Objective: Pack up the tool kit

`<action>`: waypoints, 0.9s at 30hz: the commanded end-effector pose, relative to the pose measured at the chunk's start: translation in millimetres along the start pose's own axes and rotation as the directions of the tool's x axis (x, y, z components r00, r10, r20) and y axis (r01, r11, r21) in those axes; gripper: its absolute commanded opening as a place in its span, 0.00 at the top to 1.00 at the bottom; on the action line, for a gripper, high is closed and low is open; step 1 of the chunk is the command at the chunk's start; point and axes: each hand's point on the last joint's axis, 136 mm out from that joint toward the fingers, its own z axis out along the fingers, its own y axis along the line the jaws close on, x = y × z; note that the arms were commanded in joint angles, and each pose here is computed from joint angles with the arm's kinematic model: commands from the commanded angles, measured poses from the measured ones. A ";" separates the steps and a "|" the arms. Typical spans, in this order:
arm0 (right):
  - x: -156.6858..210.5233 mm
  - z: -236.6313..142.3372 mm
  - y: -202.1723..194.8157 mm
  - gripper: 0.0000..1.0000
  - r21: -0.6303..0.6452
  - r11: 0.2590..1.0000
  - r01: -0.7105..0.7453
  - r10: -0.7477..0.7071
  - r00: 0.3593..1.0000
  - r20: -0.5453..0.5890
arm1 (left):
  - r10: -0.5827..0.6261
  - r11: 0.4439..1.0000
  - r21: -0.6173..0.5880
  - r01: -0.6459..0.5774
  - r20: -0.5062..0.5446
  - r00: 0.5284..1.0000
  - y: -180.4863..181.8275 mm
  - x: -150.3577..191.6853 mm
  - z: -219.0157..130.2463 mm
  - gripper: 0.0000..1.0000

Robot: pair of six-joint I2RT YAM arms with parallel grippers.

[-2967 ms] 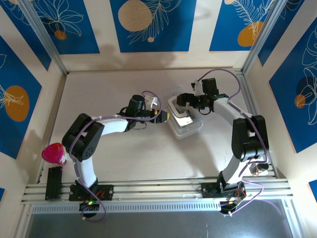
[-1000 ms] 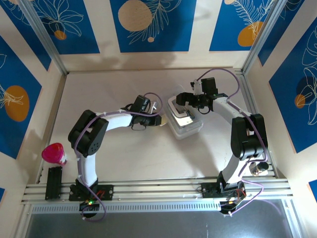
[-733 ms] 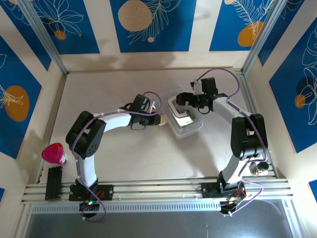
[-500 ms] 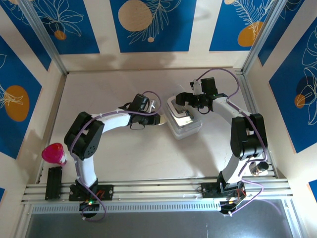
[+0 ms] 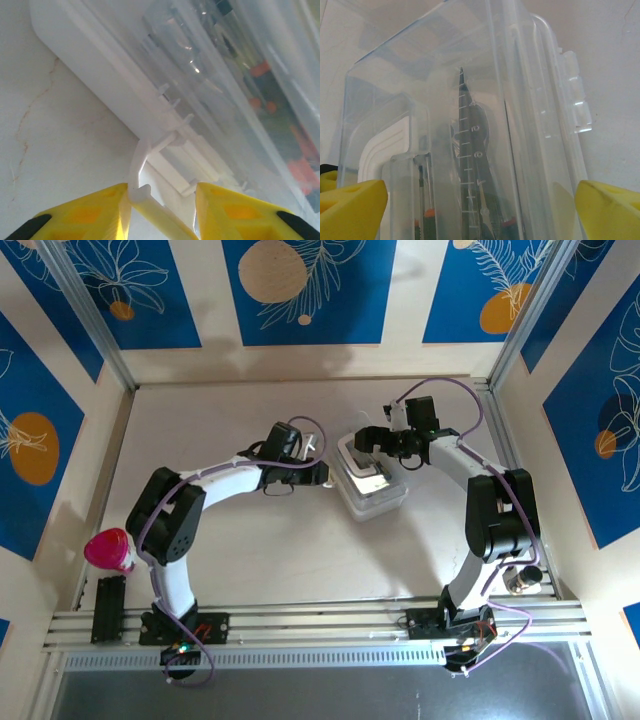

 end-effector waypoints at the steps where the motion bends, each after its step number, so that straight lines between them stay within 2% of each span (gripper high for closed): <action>1: 59.8 25.2 10.2 0.03 -0.069 0.995 -0.068 0.052 0.978 -0.204 | 0.037 0.996 0.073 -0.041 0.065 0.997 -27.7 -23.4 -13.1 0.61; 11: 62.5 26.4 11.1 0.03 -0.074 0.995 -0.068 0.051 0.975 -0.214 | 0.007 0.987 0.160 -0.019 0.076 0.997 -45.3 -25.8 -0.5 0.60; 27: 65.8 27.7 13.7 0.04 -0.089 0.994 -0.065 0.043 0.973 -0.228 | 0.000 0.979 0.201 -0.015 0.074 0.997 -56.6 -22.8 8.5 0.61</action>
